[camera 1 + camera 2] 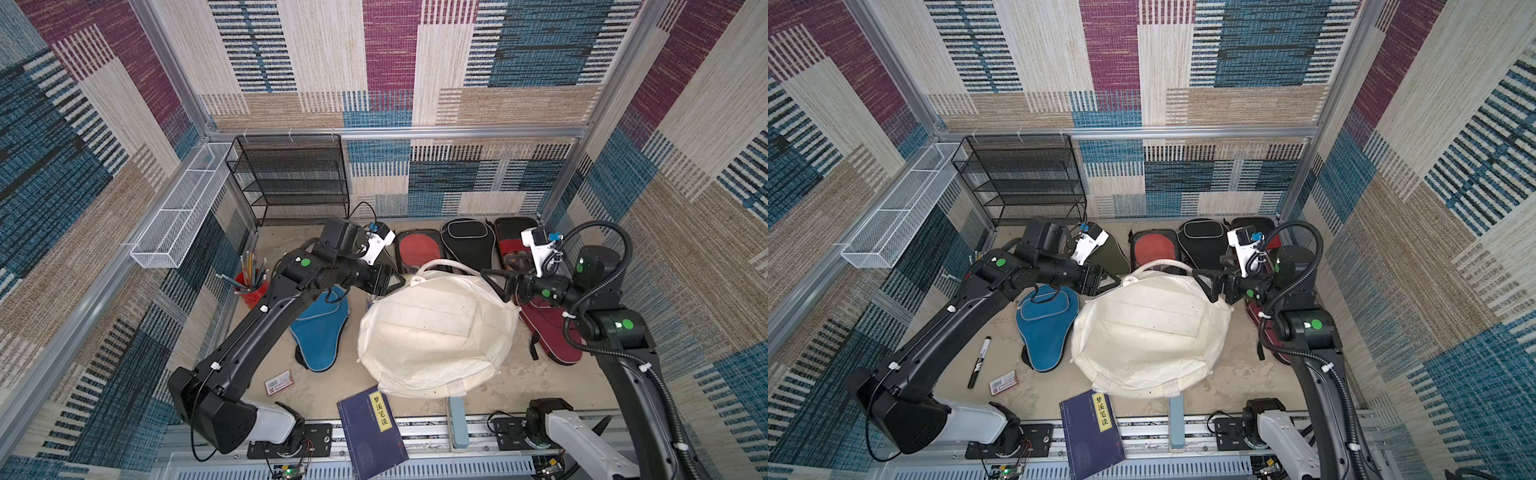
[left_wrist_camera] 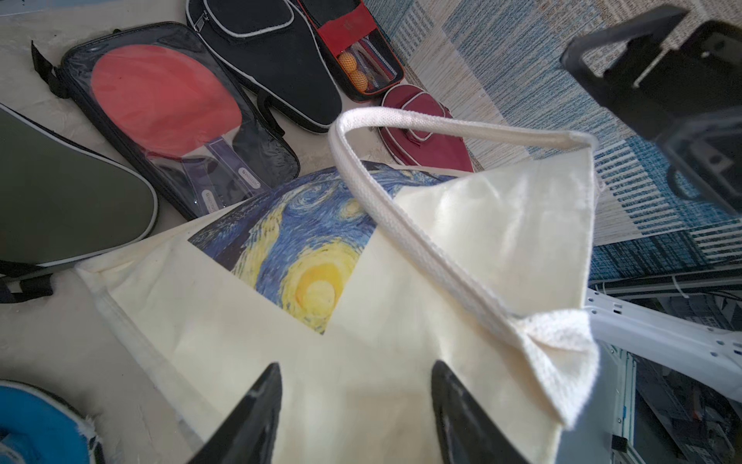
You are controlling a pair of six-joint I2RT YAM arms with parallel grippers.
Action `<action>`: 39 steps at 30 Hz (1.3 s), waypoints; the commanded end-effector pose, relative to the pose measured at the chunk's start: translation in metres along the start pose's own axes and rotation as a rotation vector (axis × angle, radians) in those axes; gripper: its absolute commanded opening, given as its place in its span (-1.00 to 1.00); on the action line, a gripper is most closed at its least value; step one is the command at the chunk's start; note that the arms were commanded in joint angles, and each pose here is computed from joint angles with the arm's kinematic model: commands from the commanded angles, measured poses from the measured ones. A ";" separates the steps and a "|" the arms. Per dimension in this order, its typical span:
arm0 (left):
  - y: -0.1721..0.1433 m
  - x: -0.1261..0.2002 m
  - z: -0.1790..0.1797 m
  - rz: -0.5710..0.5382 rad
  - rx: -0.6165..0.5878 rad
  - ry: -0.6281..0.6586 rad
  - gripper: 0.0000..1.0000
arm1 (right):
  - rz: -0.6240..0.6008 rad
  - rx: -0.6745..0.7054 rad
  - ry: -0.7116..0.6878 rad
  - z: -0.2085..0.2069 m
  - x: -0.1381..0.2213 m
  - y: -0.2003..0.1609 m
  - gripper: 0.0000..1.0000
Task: Remove the ping pong set from the canvas bag
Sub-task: Adjust the canvas bag at the center of the board.
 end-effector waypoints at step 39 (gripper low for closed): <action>-0.030 0.008 -0.007 0.238 -0.001 0.111 -0.93 | 0.258 -0.078 -0.186 -0.060 -0.078 0.005 -1.00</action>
Point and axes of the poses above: each gripper's point midway between its finger pads, its own x axis back along the fingers, its own z axis along the line the jaws close on, y = z × x, the point moved 10 cm from there along x, back along the fingers, and after that the axes turned 9 degrees about -x, right-handed, at the moved point
